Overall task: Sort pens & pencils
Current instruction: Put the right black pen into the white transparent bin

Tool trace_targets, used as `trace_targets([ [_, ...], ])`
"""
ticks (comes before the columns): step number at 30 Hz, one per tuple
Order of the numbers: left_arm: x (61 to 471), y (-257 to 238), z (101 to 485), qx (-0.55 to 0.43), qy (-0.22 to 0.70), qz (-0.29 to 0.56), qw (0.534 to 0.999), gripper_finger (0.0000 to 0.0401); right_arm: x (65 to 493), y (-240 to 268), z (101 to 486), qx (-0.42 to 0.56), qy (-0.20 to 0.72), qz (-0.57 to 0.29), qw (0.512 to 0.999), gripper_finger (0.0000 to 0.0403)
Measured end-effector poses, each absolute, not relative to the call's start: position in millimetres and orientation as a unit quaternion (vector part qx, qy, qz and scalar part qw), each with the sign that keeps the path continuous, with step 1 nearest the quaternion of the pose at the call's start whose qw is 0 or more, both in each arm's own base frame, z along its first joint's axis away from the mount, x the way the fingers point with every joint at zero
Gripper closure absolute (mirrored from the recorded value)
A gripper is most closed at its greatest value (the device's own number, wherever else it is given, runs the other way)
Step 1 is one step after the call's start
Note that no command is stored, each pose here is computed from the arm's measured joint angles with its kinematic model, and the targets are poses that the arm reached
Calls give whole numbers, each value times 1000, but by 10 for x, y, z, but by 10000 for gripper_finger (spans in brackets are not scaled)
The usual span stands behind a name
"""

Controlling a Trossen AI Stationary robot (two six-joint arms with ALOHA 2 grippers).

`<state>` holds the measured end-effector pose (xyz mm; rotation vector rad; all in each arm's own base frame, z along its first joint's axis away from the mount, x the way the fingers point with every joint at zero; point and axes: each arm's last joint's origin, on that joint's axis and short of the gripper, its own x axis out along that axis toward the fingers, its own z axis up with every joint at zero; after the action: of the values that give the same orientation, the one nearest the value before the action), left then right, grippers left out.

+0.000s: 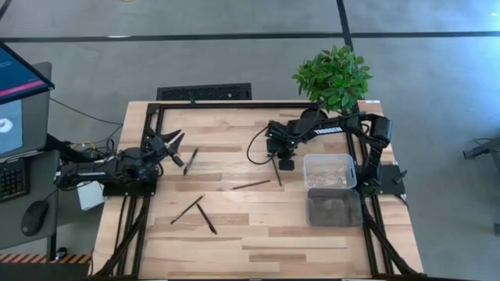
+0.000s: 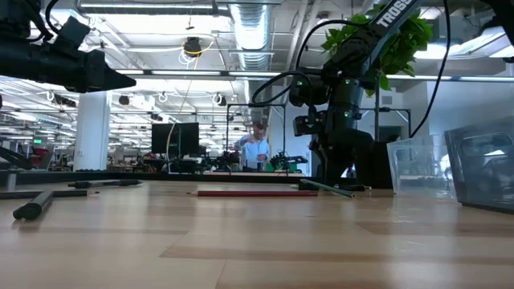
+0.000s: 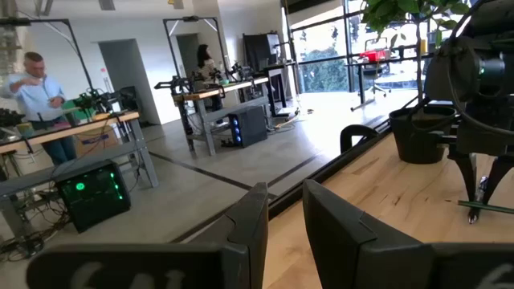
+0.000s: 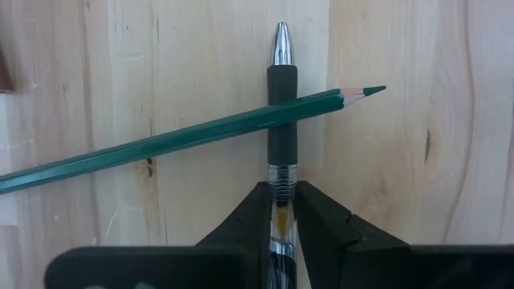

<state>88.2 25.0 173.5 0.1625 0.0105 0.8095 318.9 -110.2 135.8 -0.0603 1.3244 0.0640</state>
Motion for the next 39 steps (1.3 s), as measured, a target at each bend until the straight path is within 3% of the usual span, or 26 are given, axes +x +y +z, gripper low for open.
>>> trace_targets([
  [16,883,250,1735,79,5,393,916,328,3445,-1128,1931,-58,622,-4,781,330],
  [31,882,250,1736,79,5,393,916,328,3611,-1074,2205,-84,586,-10,806,330],
  [39,883,250,1735,78,5,393,916,328,3620,-1105,2347,-109,598,-44,793,330],
])
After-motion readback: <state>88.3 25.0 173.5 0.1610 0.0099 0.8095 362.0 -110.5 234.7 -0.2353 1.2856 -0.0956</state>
